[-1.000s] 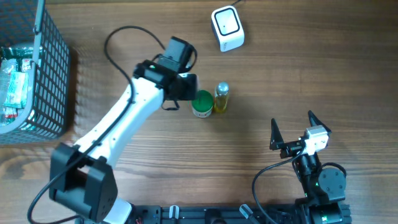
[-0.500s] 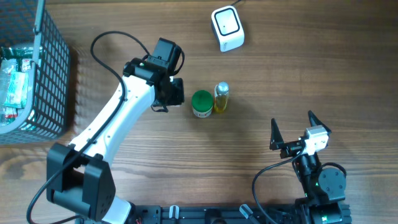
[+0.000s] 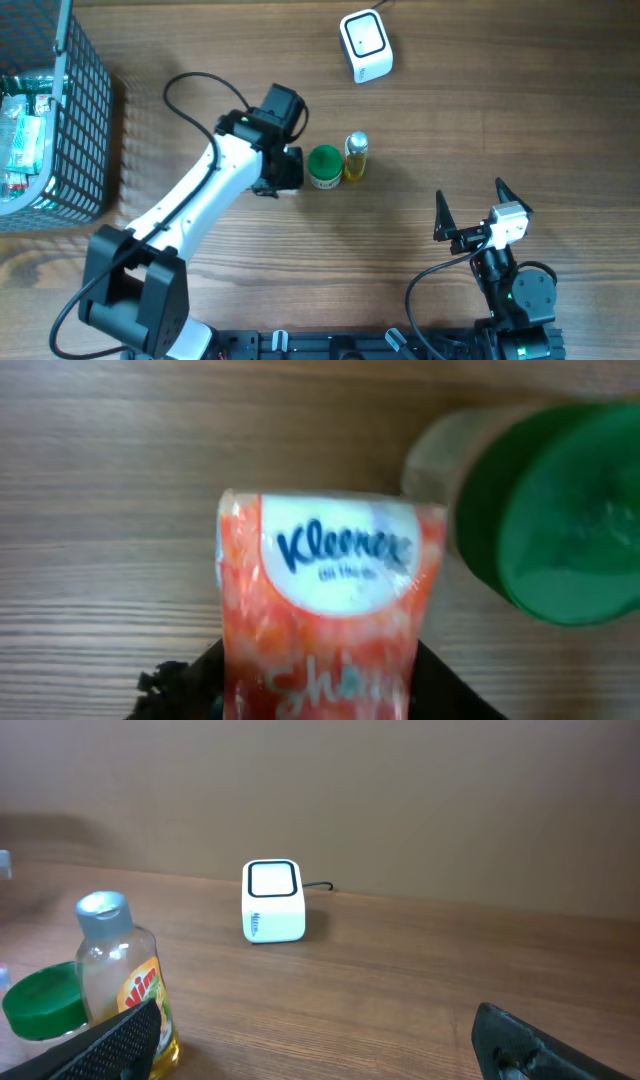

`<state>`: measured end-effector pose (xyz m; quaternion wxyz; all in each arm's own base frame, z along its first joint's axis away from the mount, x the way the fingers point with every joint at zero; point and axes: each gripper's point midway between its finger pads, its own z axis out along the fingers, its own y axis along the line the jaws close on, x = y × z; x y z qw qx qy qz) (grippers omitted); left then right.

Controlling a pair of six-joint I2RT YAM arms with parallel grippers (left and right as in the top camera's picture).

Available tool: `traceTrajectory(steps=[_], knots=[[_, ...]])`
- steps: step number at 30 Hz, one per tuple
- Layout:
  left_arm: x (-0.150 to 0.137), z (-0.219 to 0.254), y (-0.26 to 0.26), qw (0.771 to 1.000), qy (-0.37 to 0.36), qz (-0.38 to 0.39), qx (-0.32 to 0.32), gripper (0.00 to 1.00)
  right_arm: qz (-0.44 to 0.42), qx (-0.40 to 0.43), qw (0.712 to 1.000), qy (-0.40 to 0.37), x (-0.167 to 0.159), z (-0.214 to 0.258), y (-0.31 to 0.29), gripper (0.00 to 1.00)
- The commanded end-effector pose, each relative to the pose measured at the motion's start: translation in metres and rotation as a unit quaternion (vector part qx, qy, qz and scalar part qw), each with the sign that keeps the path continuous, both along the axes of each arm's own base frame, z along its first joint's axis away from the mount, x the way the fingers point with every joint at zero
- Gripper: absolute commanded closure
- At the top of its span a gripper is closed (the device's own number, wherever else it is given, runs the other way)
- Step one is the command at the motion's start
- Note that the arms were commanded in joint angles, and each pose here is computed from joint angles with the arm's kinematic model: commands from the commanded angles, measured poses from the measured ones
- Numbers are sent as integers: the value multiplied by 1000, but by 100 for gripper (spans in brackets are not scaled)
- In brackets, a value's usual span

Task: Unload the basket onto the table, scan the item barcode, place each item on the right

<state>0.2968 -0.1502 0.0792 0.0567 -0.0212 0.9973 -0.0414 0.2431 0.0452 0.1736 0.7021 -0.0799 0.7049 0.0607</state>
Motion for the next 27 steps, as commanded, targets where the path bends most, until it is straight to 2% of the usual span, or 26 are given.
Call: traceTrajectory(steps=[1,2,3,6,7,10,12,15,20,22,25,27], knots=[[-9,-2,-7,1000,5,16,2,50,-7,1,1000,-2,0,1,-3,0],[-10,-2,-7,1000,3,20,6,48,-6,1,1000,-2,0,1,-3,0],[-11,-2,-8,1000,3,18,7,38,-7,1,1000,-2,0,1,-3,0],[-12,-2,-11,1000,4,13,6,34,-6,1,1000,-2,0,1,-3,0],[-13,-2,-11,1000,4,13,6,35,-7,1,1000,-2,0,1,-3,0],[-13,-1,-12,1000,5,14,5,48,-7,1,1000,-2,0,1,-3,1],[-11,1,-10,1000,1,17,4,49,-7,1,1000,-2,0,1,-3,0],[9,19,1,999,-35,31,10,48,-7,1,1000,-2,0,1,-3,0],[70,101,50,979,-179,66,68,49,-6,1,1000,-2,0,1,-3,0],[89,145,73,963,-240,83,92,49,-7,1,1000,-2,0,1,-3,1],[122,228,110,924,-354,78,124,49,-6,1,1000,-2,0,1,-3,0],[133,270,136,900,-403,93,134,42,-7,1,1000,-2,0,1,-3,0]])
